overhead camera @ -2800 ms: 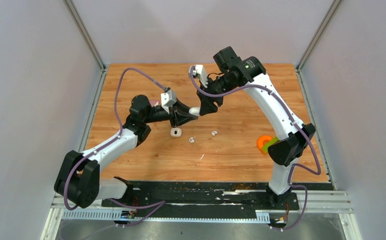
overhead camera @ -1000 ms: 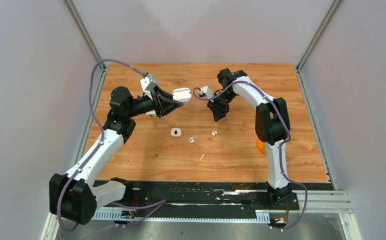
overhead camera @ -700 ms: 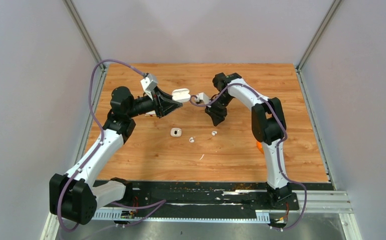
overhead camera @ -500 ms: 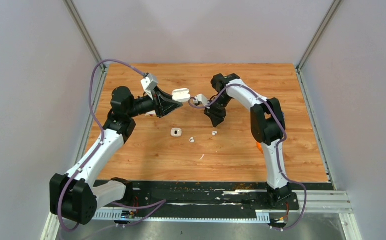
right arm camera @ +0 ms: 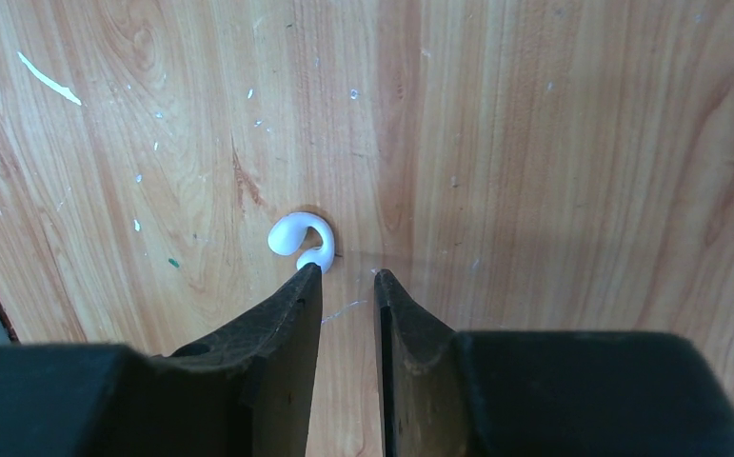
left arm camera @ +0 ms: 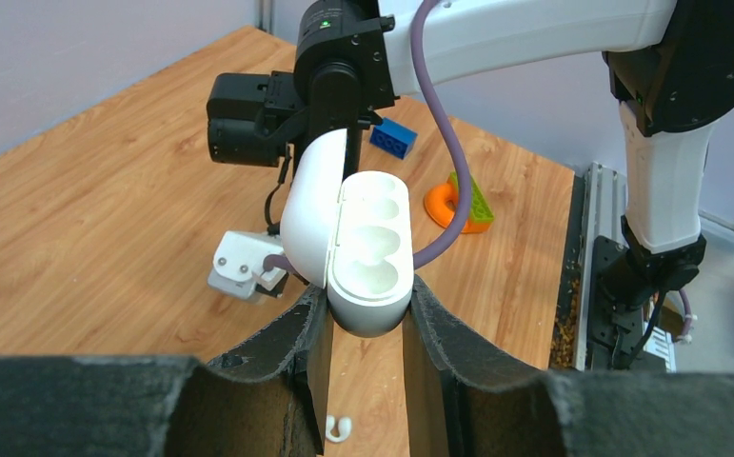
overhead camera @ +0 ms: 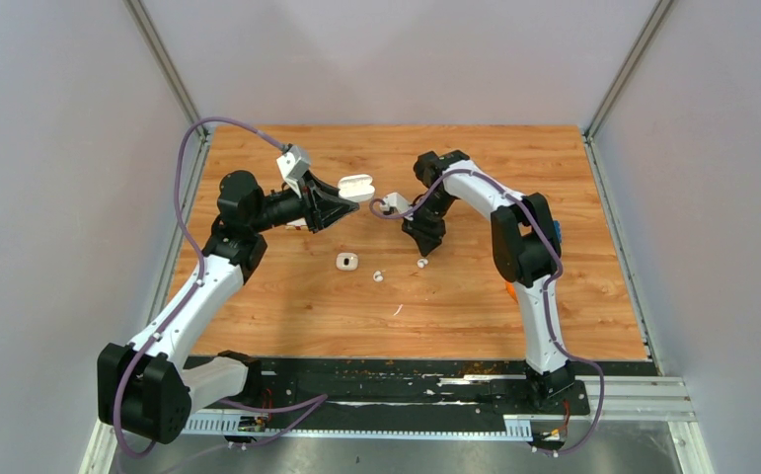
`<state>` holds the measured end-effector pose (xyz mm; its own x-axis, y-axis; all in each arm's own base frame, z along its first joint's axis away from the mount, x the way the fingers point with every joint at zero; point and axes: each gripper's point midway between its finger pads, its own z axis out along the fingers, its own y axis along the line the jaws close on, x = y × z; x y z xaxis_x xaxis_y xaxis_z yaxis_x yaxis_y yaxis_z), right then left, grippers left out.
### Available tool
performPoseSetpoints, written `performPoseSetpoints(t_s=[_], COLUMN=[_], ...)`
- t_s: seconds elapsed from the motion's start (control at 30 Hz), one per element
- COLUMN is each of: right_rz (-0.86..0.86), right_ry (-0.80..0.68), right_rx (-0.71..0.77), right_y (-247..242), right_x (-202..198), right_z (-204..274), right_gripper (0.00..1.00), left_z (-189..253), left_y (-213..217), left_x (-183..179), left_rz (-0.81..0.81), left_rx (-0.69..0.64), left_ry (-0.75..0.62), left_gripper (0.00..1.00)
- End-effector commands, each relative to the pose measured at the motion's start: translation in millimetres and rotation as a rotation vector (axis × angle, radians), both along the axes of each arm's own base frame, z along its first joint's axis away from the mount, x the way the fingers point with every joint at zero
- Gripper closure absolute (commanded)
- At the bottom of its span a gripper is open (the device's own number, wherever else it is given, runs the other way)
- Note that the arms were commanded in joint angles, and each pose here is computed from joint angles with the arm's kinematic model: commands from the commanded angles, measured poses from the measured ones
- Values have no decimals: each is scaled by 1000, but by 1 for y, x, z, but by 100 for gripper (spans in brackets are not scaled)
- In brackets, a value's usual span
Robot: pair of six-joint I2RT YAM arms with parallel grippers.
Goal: Insert the wireless bluetooth earbuds into the charging case
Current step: Pick up the earbud from the center of the board.
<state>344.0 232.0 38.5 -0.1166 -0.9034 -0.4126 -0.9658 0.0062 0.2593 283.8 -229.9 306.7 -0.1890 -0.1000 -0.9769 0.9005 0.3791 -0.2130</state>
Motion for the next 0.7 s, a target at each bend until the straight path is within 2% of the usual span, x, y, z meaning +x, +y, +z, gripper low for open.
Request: performPoseSetpoints(t_s=[0.0,0.67], right_rz=[11,18], right_ry=[4,31], right_rx=[10,2], right_y=[4,9], right_x=[-4,-11], right_z=[-2,-13], right_gripper=[73,73], left_z=[16,8], left_y=[3,6], left_x=[-1,-2], left_rz=[10,23], left_rx=[-2,13], left_ry=[-67,-63], left_gripper=[100,100])
